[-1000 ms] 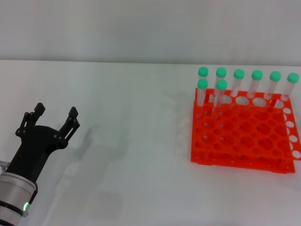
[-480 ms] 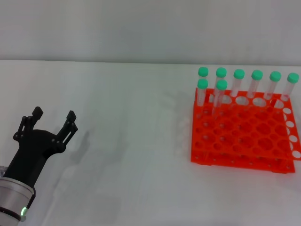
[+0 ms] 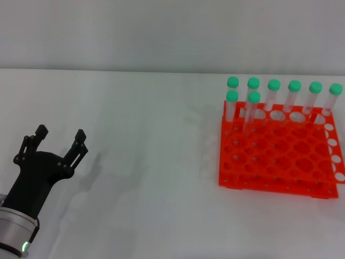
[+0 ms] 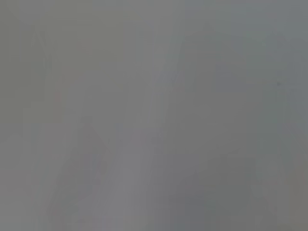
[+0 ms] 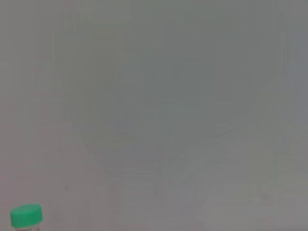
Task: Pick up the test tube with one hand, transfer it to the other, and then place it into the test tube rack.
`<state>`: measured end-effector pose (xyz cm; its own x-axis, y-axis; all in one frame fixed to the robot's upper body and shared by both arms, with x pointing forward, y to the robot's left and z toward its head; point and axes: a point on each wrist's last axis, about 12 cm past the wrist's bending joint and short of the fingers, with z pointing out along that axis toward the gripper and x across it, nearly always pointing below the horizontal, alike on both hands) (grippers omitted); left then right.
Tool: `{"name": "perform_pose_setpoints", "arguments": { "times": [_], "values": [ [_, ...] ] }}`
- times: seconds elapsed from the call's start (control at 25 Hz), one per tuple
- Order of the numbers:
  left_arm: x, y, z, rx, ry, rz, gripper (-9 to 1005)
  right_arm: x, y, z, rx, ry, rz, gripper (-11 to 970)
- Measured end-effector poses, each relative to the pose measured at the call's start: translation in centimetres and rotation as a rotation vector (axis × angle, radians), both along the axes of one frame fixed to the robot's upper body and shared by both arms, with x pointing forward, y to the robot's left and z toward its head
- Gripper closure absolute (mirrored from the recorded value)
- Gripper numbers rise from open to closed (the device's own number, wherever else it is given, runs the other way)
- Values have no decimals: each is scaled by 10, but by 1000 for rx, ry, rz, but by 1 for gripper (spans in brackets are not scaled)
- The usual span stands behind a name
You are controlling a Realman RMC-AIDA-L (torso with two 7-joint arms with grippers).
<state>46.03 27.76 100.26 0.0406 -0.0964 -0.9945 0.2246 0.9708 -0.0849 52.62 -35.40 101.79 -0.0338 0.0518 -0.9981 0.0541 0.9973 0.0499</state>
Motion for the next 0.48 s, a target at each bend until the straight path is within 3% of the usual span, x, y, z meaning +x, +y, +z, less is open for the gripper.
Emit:
{"name": "perform_pose_setpoints", "arguments": {
  "times": [0.48],
  "values": [
    [1, -4, -1, 9, 9, -31, 116, -4, -1, -3, 4, 15, -8, 151]
  ]
}}
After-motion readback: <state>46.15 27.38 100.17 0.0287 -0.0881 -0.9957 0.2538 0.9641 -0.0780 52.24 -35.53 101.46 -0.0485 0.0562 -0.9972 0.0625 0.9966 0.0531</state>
